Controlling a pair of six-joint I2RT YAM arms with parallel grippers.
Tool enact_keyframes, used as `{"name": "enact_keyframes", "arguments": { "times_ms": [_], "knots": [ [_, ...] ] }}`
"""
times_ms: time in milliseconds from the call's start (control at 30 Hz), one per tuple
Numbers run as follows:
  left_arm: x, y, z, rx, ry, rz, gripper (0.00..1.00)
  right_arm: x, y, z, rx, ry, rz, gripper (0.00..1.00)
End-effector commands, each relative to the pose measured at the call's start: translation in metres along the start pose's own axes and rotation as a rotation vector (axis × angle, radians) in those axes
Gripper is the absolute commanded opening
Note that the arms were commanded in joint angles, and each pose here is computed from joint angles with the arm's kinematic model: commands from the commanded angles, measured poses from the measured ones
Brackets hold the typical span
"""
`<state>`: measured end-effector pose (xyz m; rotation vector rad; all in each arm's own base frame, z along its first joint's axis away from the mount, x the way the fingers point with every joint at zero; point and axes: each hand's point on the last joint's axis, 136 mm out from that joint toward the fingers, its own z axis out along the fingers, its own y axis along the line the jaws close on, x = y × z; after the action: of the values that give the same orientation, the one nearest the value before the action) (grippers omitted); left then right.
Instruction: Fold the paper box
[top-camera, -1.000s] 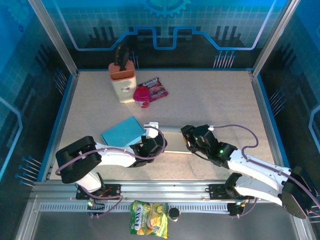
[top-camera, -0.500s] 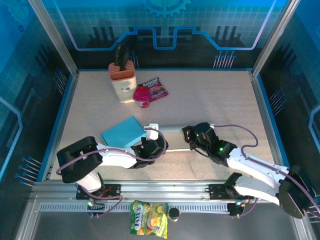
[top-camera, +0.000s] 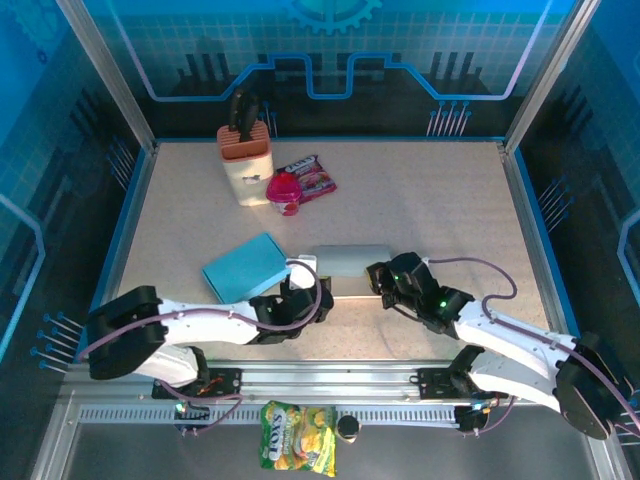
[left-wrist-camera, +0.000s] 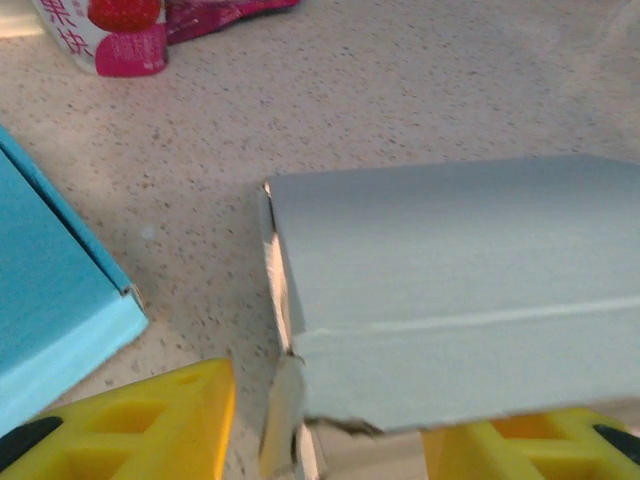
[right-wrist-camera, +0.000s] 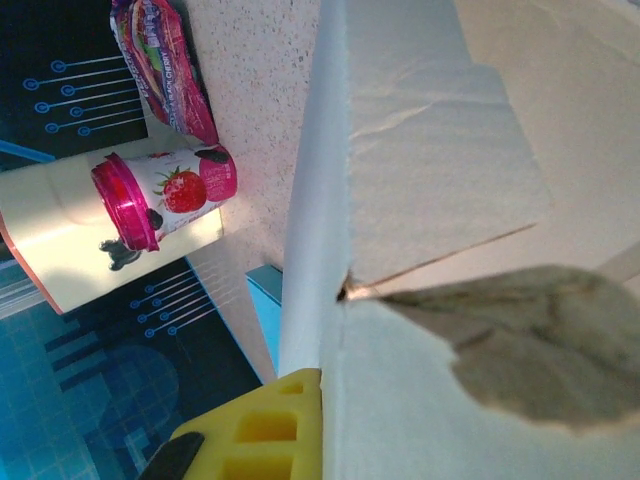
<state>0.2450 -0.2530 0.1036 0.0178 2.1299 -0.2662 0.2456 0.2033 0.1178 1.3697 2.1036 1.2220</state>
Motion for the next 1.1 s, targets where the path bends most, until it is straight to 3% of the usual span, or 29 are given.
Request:
{"name": "enact_keyframes", "arguments": {
  "times_ms": [0, 200, 333, 700, 867, 1067],
  "knots": [
    [-0.006, -0.006, -0.022, 0.044, 0.057, -0.089, 0.52, -0.01, -0.021, -0.001, 0.059, -0.024, -0.007, 0.0],
    [-0.037, 0.001, -0.061, 0.132, 0.04, -0.183, 0.5, -0.012, -0.028, 0.0, 0.071, -0.021, -0.024, 0.0],
    [-0.053, 0.009, -0.069, 0.111, 0.06, -0.178, 0.58, -0.012, -0.032, 0.0, 0.076, -0.01, -0.035, 0.0],
    [-0.033, -0.001, -0.013, 0.212, 0.26, -0.31, 0.57, -0.017, -0.052, -0.006, 0.104, 0.013, -0.055, 0.01],
    [-0.011, -0.014, 0.014, 0.236, 0.342, -0.336, 0.48, -0.02, -0.054, -0.008, 0.105, 0.018, -0.054, 0.01],
    [0.009, -0.022, 0.029, 0.249, 0.394, -0.364, 0.47, -0.02, -0.054, -0.009, 0.103, 0.024, -0.058, 0.01]
  ]
}}
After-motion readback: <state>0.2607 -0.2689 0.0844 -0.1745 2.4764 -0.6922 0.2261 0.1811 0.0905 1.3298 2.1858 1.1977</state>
